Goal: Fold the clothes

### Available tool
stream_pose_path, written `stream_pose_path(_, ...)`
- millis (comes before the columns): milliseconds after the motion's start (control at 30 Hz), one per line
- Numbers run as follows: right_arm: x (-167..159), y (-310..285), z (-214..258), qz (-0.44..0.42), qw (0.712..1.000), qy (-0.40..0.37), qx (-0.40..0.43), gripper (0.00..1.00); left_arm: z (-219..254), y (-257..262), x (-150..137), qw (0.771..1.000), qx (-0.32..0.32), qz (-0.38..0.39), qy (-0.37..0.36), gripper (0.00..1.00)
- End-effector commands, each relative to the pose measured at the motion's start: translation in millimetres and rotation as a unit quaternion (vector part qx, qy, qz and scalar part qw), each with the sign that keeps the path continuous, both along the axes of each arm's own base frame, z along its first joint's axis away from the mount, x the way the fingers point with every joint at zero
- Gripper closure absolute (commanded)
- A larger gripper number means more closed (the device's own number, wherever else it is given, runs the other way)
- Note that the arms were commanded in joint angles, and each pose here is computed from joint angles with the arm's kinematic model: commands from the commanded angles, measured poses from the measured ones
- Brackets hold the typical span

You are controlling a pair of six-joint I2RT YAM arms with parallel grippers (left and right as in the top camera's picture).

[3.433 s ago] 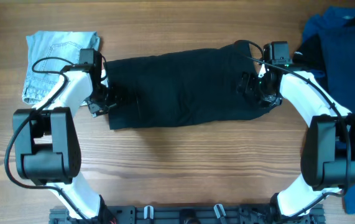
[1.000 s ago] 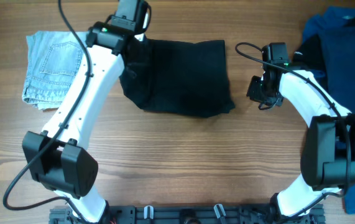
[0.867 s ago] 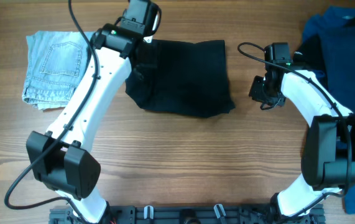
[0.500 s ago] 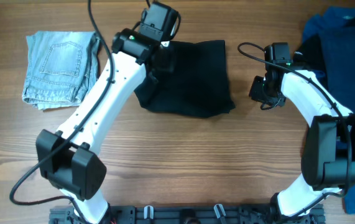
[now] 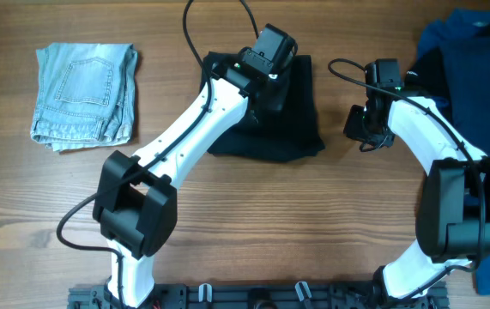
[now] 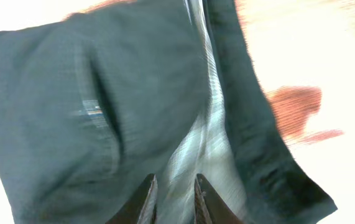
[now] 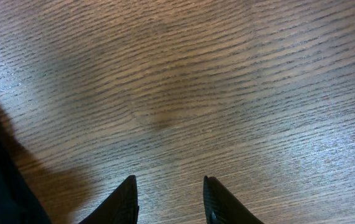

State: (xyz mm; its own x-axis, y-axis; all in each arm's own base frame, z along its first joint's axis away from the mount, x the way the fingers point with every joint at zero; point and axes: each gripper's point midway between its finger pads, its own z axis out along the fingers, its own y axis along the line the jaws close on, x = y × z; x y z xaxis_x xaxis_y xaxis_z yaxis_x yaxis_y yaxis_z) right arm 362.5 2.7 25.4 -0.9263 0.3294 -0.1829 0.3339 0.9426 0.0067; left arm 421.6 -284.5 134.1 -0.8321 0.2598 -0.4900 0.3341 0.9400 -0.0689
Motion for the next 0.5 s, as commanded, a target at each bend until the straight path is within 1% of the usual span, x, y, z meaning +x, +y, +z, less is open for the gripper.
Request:
stream_pose_path(0,-3.0,-4.6,-4.0,-0.003,1.0,0.007,-0.009,0.65,-0.4,-27.0,-7.4,0.998,-0.054,-0.028,0.028,0.81)
stream_pose_path(33,-3.0,-4.6,-4.0,-0.003,1.0,0.007,-0.009,0.65,1.0,-33.0,-9.9,0.996,-0.068,-0.038,0.033,0.82)
stream_pose_path(100,-3.0,-4.5,-4.0,-0.003,1.0,0.007,-0.009,0.65,2.4,-34.2,-8.1,0.997,-0.069,-0.038,0.027,0.84)
stream_pose_path(167,-2.6,3.5,-4.3,0.005,1.0,0.007,0.014,0.65,3.7,-14.8,3.5,0.999,-0.039,-0.008,0.007,0.89)
stream_pose_path(200,1.4,15.1,-2.9,0.039,0.998,-0.001,0.042,0.66,1.8,2.3,9.0,0.999,-0.02,0.03,0.005,0.89)
stream_pose_path(233,8.6,38.9,6.4,0.103,0.99,-0.016,0.099,0.66,-2.4,31.5,14.9,0.996,0.008,0.091,0.008,0.9)
stream_pose_path(267,13.1,56.3,16.9,0.139,0.979,-0.029,0.143,0.66,-4.4,48.9,17.8,0.992,0.019,0.127,0.013,0.9)
stream_pose_path(300,19.9,77.0,34.4,0.178,0.963,-0.051,0.196,0.66,-6.6,71.0,22.2,0.985,0.026,0.168,0.02,0.9)
stream_pose_path(333,25.9,93.7,50.9,0.209,0.945,-0.074,0.24,0.66,-8.4,92.3,27.3,0.978,0.023,0.203,0.03,0.88)
stream_pose_path(367,32.5,102.9,61.9,0.221,0.934,-0.094,0.265,0.66,-9.8,108.3,31.0,0.972,0.017,0.23,0.039,0.8)
stream_pose_path(400,38.8,108.8,67.6,0.229,0.926,-0.112,0.278,0.66,-12.3,129.6,35.2,0.965,0.007,0.256,0.054,0.77)
stream_pose_path(467,44.6,115.1,67.3,0.241,0.922,-0.125,0.277,0.66,-16.0,151.0,36.8,0.958,-0.018,0.275,0.084,0.73)
